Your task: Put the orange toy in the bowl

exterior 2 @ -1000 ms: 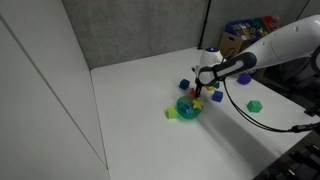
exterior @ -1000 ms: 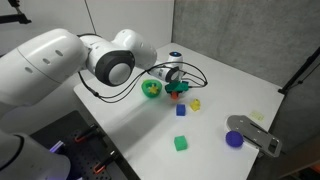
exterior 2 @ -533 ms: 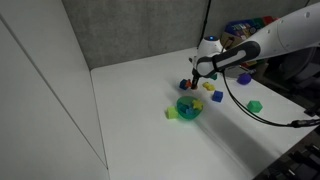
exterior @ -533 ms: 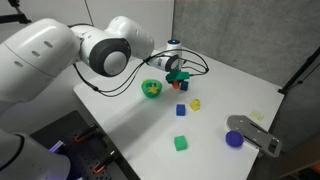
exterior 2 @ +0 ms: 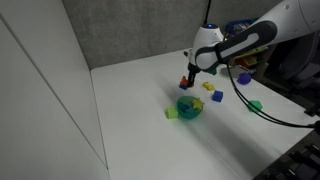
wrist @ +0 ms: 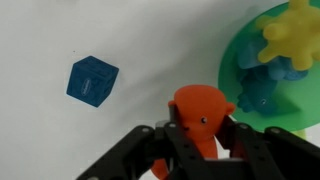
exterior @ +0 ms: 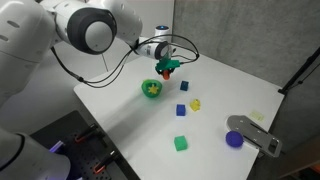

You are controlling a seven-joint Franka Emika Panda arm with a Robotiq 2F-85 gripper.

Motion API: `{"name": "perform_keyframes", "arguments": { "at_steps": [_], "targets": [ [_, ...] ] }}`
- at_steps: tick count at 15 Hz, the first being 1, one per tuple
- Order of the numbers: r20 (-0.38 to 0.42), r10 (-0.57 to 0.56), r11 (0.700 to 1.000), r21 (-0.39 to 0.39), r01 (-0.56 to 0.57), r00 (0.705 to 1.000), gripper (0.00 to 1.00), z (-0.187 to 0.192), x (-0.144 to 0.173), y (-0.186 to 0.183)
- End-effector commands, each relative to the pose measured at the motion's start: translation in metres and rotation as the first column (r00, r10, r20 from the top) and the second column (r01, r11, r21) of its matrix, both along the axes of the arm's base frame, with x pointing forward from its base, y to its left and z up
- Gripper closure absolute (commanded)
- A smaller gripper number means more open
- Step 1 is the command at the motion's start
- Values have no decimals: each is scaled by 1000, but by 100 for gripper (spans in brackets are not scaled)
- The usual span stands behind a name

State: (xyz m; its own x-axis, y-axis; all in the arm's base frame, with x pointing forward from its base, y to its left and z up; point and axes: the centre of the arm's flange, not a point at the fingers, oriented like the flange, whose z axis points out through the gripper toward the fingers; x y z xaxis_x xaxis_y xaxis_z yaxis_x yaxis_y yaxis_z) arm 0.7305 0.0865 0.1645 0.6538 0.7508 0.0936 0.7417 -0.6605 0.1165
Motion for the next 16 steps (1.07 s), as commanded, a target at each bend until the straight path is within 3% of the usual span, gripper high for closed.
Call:
{"name": "perform_keyframes", "arguments": {
  "at_steps": [1, 9, 16],
  "targets": [
    [-60, 28, 999, 19, -27, 998, 89, 29, -47, 9],
    [-220, 41, 996, 85, -22, 975, 89, 27, -108, 26],
    [-193, 86, 990, 128, -62, 977, 89, -12, -121, 44]
  ]
}}
